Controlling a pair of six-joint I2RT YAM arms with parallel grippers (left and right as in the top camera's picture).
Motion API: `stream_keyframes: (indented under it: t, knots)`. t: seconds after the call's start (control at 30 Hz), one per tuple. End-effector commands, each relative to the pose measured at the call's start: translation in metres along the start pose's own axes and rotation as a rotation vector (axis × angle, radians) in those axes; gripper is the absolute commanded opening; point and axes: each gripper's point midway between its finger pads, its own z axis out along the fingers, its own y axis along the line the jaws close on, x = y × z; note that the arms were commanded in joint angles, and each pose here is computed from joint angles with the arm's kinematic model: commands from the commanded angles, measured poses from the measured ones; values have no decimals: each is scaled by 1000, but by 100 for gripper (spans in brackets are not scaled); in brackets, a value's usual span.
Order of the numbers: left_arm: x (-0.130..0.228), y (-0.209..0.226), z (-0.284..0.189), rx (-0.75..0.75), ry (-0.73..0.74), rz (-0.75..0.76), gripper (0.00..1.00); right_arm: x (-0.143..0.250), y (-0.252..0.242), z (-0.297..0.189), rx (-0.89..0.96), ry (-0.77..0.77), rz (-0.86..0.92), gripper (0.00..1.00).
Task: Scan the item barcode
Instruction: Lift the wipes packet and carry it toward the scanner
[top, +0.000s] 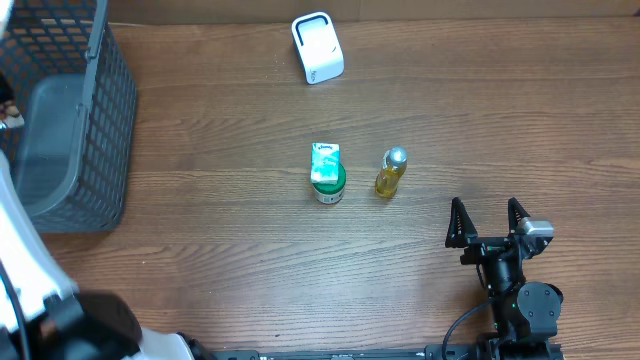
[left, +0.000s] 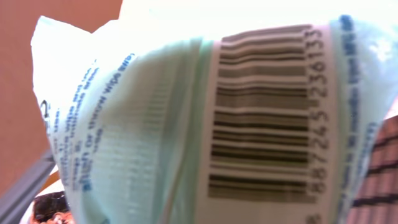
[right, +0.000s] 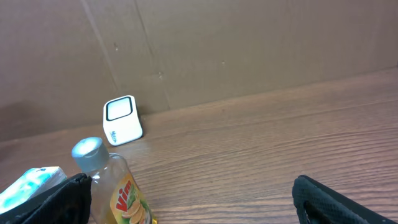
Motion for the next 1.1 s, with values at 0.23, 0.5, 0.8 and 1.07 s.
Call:
stream_keyframes:
  t: [0.23, 0.5, 0.8, 1.07]
  knots:
    - [-18, -98, -126, 334, -76, -41, 7, 2, -1, 0, 3, -4, -5, 100]
    - [52, -205, -163, 555, 181, 68, 11, 2, -1, 0, 3, -4, -5, 100]
    - [152, -279, -135, 473, 505, 177, 11, 2, -1, 0, 3, -4, -5, 100]
    - [247, -306, -92, 241, 701, 201, 9, 2, -1, 0, 3, -4, -5, 100]
